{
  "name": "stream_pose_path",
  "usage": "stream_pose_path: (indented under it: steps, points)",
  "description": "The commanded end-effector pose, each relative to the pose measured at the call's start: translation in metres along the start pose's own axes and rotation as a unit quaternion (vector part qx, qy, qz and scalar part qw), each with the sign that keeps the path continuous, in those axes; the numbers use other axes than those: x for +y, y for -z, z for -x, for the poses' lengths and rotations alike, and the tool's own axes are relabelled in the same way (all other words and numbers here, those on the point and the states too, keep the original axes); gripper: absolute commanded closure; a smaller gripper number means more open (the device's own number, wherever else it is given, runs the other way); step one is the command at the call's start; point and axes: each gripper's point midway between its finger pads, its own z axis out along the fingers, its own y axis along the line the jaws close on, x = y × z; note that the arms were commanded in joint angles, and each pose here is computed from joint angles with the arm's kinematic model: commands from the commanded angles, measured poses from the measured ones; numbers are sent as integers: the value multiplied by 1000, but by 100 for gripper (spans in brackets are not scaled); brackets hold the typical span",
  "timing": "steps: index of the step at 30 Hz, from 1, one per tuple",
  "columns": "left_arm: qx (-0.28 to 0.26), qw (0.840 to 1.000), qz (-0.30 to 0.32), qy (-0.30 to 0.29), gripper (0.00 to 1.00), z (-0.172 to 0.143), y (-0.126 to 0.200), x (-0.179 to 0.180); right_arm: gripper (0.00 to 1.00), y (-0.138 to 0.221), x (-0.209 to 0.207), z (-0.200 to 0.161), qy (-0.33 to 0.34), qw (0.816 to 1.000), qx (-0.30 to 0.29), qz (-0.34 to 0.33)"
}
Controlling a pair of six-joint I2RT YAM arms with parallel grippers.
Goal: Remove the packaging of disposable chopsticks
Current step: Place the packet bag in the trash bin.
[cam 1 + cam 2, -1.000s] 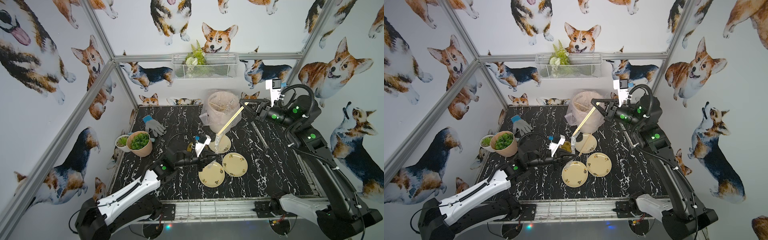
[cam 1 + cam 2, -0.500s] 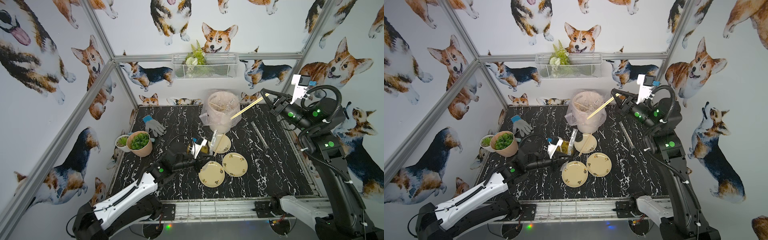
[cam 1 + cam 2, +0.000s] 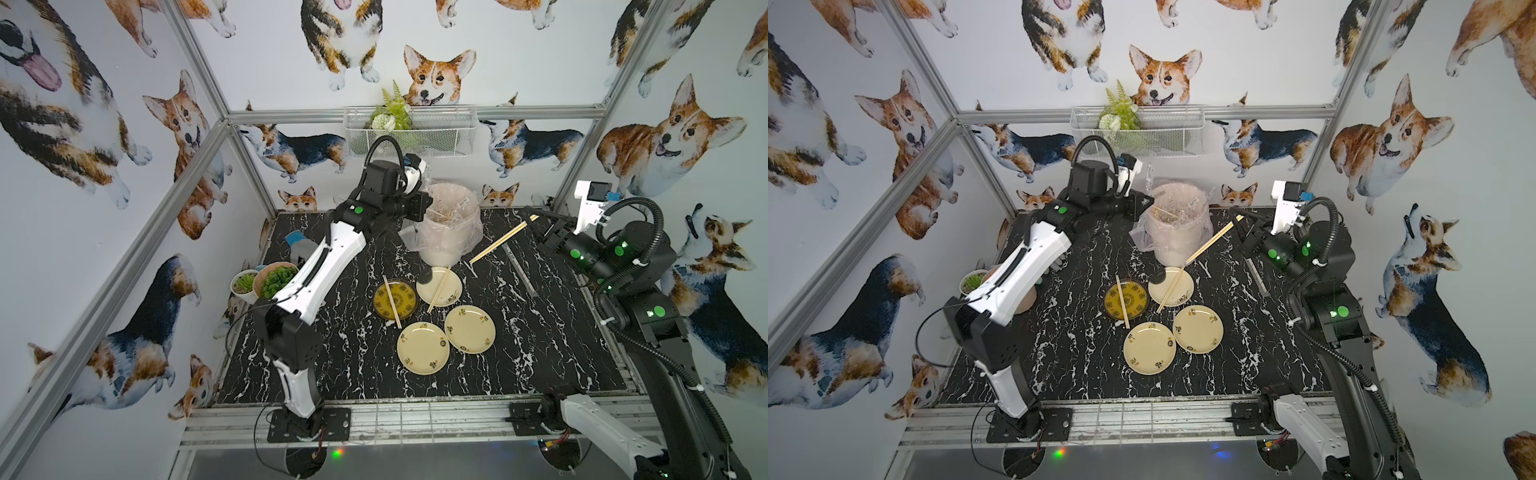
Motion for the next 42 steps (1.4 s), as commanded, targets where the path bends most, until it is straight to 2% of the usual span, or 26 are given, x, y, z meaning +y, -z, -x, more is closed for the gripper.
stream_pose_path:
  steps: [1, 6, 9, 11, 15, 19, 21, 22, 25, 27, 30, 35, 39, 42]
  points:
    - [25, 999, -26, 12, 100, -2, -25, 2, 100, 3, 0, -18, -23, 999, 22, 12]
    - [-19, 999, -18, 21, 100, 8, -68, 23, 100, 8, -2, -37, -43, 998, 36, 20]
    - [-9, 999, -20, 30, 97, -2, -82, 28, 100, 12, -5, -45, -43, 998, 47, 13]
    - [2, 999, -30, 35, 92, -10, -90, 28, 100, 15, -6, -49, -41, 998, 49, 10]
    - [23, 1000, -10, 15, 64, -23, -95, 32, 100, 16, -6, -52, -42, 998, 53, 12]
    - [28, 1000, 5, 1, 37, -24, -90, 33, 100, 15, -4, -51, -44, 998, 51, 16]
    - [31, 999, 13, -1, 32, -24, -86, 33, 100, 15, -4, -49, -43, 998, 49, 17]
    - [35, 999, 18, -2, 25, -25, -82, 34, 100, 16, -3, -49, -42, 998, 49, 18]
    - [55, 998, 26, -4, 16, -32, -74, 33, 100, 17, -3, -48, -37, 998, 49, 15]
    - [69, 997, 33, 0, 0, -39, -68, 34, 100, 16, -5, -49, -37, 998, 53, 9]
    - [91, 995, 29, 6, 0, -48, -62, 31, 100, 13, -13, -57, -48, 996, 69, -6]
    - [111, 994, 5, 22, 0, -58, -69, 25, 100, 2, -29, -95, -99, 984, 145, -17]
    - [107, 994, -3, 11, 0, -56, -76, 19, 100, -5, -31, -144, -159, 962, 220, 25]
    - [91, 996, 1, -11, 0, -48, -81, 11, 100, -7, -42, -173, -181, 949, 256, 26]
